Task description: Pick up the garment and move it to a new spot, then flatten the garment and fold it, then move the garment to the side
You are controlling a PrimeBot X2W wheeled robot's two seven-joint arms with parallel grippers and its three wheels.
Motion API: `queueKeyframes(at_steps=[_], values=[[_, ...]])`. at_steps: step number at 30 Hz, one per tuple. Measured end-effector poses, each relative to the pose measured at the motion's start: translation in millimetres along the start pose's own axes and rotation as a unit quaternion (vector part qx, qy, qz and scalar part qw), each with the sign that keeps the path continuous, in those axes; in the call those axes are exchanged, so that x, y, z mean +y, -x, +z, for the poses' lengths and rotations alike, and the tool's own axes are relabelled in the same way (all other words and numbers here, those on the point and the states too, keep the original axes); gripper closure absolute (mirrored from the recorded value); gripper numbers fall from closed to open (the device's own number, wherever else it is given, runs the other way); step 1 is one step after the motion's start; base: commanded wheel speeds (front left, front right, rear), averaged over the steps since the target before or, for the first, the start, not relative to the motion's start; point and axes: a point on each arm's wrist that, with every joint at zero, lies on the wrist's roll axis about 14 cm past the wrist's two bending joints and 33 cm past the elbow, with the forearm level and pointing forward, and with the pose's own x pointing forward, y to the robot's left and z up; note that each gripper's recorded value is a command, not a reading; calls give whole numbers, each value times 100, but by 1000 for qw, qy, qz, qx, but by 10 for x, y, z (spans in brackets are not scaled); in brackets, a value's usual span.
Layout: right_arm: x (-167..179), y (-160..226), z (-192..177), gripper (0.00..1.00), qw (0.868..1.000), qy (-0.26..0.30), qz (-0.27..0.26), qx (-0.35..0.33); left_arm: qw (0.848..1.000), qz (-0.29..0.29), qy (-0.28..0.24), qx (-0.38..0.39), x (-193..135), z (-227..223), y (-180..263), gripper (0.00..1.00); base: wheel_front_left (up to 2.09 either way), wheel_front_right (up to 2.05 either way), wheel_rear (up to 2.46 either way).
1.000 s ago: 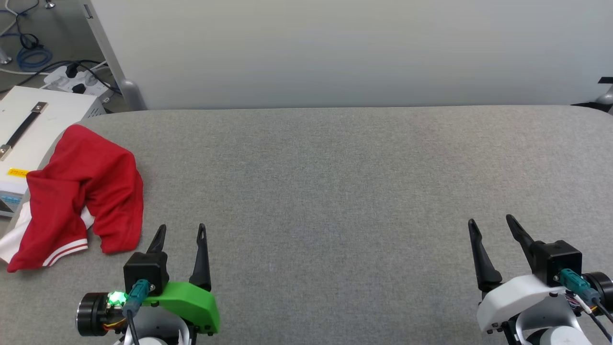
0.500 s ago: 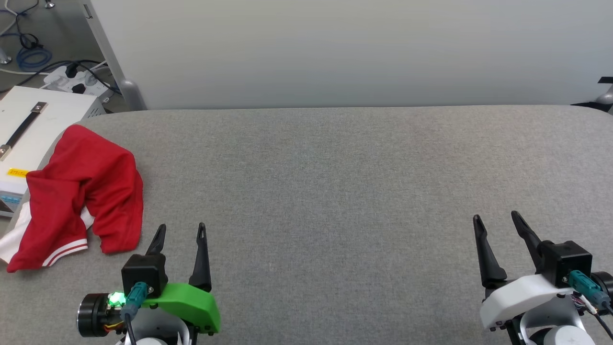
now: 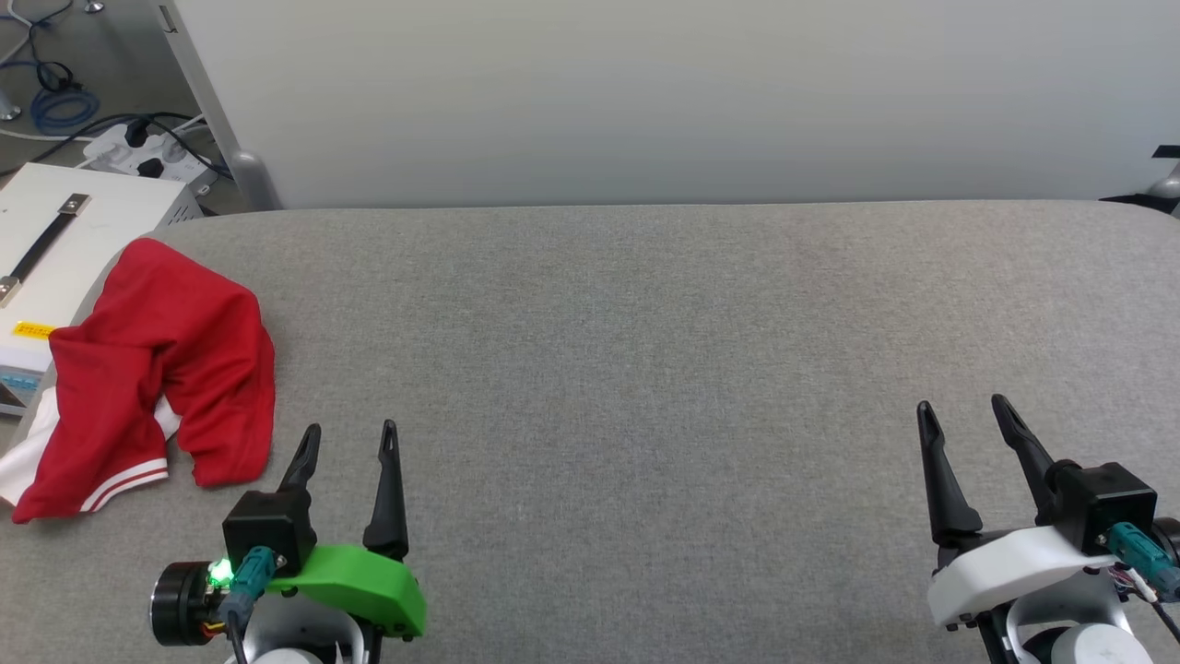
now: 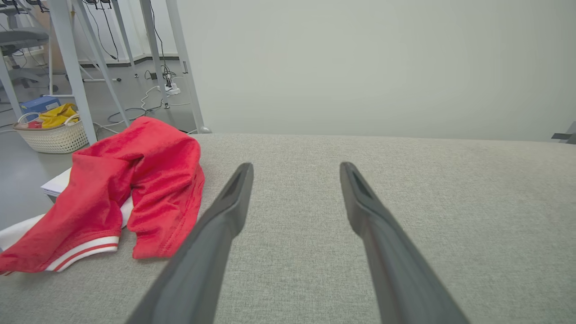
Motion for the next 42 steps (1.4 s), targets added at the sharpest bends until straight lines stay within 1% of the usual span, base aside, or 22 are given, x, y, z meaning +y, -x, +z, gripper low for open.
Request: queueKeyframes(at_steps=[9, 16, 42], values=[[-1, -1, 36, 0, 1000, -2, 0, -11, 1000, -5, 4, -8, -23, 15, -2, 0, 0, 0, 0], [-9, 3, 49, 0, 1000, -2, -1, -17, 1000, -8, 9, 0, -43, -58, 6, 0, 0, 0, 0], [5, 3, -47, 0, 1000, -7, 0, -18, 999, -16, 28, 7, -102, -196, 28, 0, 0, 0, 0]])
